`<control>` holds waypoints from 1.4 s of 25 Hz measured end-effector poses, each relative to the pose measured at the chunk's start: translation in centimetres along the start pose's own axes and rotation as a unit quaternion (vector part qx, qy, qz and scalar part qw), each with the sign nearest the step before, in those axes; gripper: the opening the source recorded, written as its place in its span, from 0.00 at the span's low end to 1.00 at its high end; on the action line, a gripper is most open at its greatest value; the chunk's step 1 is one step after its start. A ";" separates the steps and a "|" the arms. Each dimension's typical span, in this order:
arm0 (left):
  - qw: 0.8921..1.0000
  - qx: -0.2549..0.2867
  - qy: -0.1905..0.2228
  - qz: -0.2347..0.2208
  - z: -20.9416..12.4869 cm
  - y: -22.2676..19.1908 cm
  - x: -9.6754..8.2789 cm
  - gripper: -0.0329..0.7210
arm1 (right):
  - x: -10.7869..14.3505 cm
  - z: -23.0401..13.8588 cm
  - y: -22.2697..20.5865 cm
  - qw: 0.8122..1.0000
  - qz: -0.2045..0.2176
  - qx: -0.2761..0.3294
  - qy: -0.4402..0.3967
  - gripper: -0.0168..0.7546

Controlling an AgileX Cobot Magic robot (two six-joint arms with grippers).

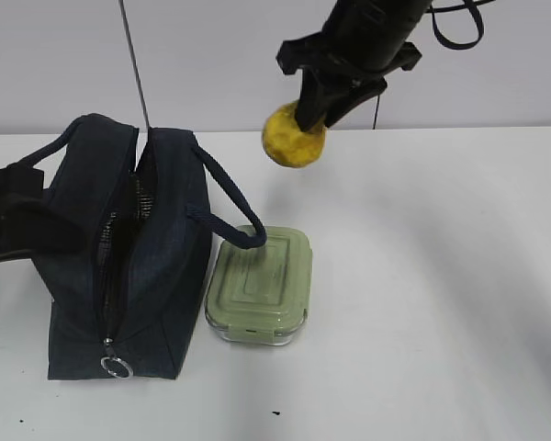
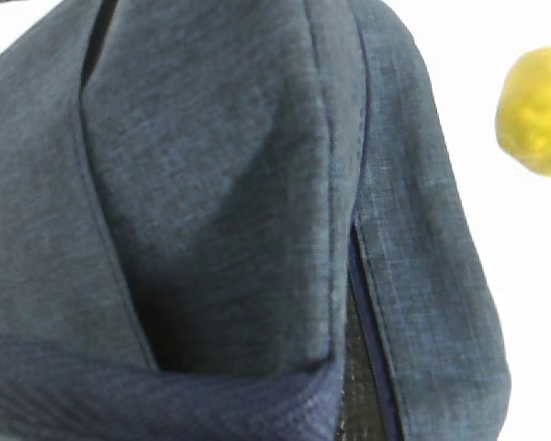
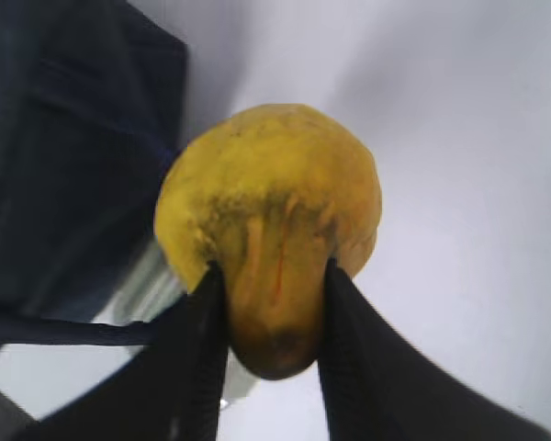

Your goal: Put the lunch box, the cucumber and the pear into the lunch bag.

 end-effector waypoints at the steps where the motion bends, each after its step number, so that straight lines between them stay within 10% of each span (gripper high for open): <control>1: 1.000 0.000 0.000 0.000 0.0 0.0 0.0 0.02 | 0.6 0.3 0.3 1.000 0.021 -0.007 0.002 0.32; 12: 1.000 0.000 -0.001 0.001 0.0 0.0 0.0 0.02 | 9.0 0.8 0.7 0.972 0.218 -0.036 0.073 0.32; 30: 1.000 0.000 -0.001 0.001 0.0 0.0 0.0 0.02 | 9.2 2.1 -11.3 0.973 0.225 -0.051 0.020 0.33; 35: 1.000 0.000 -0.001 0.001 0.0 0.0 0.0 0.02 | 9.0 3.1 -11.4 0.971 0.222 -0.084 0.003 0.48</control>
Point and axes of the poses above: a point on each arm's last joint axis where the gripper is mounted, y pointing back along that axis away from the gripper, x along the wrist's bending axis when the last joint is at zero, z = x × y, the point moved 5 cm from there along -y, pointing out along that axis toward the gripper, and after that the axes turned 3 degrees about -y, right-handed, at the moved point
